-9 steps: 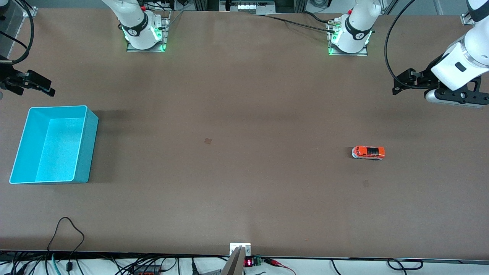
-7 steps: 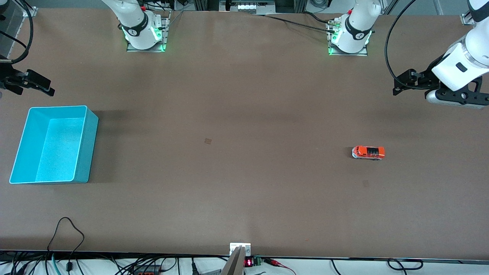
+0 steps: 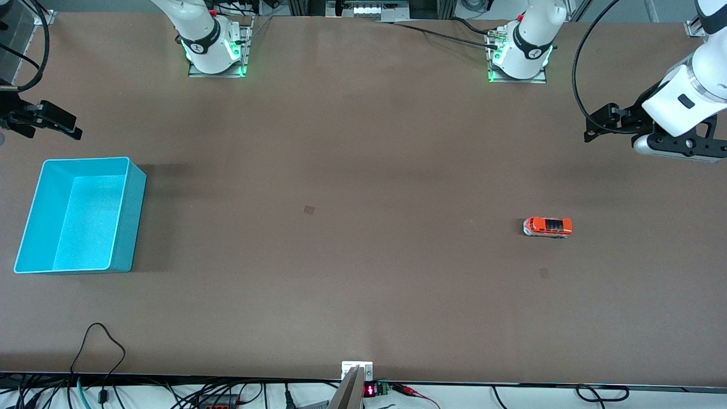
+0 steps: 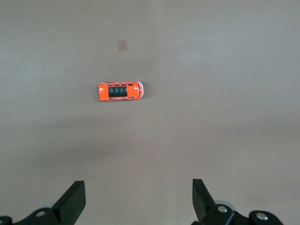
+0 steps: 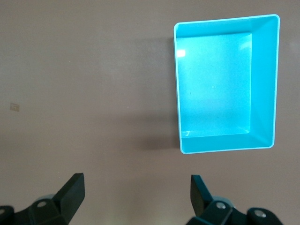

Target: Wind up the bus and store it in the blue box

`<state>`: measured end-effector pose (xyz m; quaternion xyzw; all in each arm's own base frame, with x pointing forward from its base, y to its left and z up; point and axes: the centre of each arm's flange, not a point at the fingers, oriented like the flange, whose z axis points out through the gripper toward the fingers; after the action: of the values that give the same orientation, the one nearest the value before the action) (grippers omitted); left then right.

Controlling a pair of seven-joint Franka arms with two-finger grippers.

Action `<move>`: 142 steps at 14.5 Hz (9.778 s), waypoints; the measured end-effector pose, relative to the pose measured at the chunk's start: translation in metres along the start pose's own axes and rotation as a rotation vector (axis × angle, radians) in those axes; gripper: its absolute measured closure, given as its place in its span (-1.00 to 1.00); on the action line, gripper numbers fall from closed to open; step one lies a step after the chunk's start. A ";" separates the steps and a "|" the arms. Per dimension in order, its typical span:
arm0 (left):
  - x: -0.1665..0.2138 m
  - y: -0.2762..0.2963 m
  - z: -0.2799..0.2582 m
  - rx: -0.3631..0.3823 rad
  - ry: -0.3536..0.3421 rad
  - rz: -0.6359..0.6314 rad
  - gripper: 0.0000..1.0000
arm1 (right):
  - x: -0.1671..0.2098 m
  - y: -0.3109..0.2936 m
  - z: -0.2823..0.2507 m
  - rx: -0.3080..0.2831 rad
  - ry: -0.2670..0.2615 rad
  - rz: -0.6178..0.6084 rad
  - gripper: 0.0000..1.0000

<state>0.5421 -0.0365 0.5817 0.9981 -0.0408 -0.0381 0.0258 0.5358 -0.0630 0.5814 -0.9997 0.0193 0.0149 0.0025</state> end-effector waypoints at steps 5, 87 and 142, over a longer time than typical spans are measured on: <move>-0.005 -0.001 0.003 -0.002 -0.042 -0.002 -1.00 | 0.000 -0.003 0.001 0.000 -0.001 -0.006 -1.00; 0.030 -0.224 0.364 0.176 -0.004 1.370 0.00 | -0.024 -0.028 -0.005 0.000 0.031 0.033 -1.00; 0.031 -0.073 0.029 0.018 -0.262 0.411 -1.00 | -0.025 -0.009 0.006 0.005 -0.003 0.069 -1.00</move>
<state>0.5762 0.0318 0.5461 0.9555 -0.2464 -0.1608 0.0185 0.5115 -0.0532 0.5763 -0.9984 0.0539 0.0164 0.0045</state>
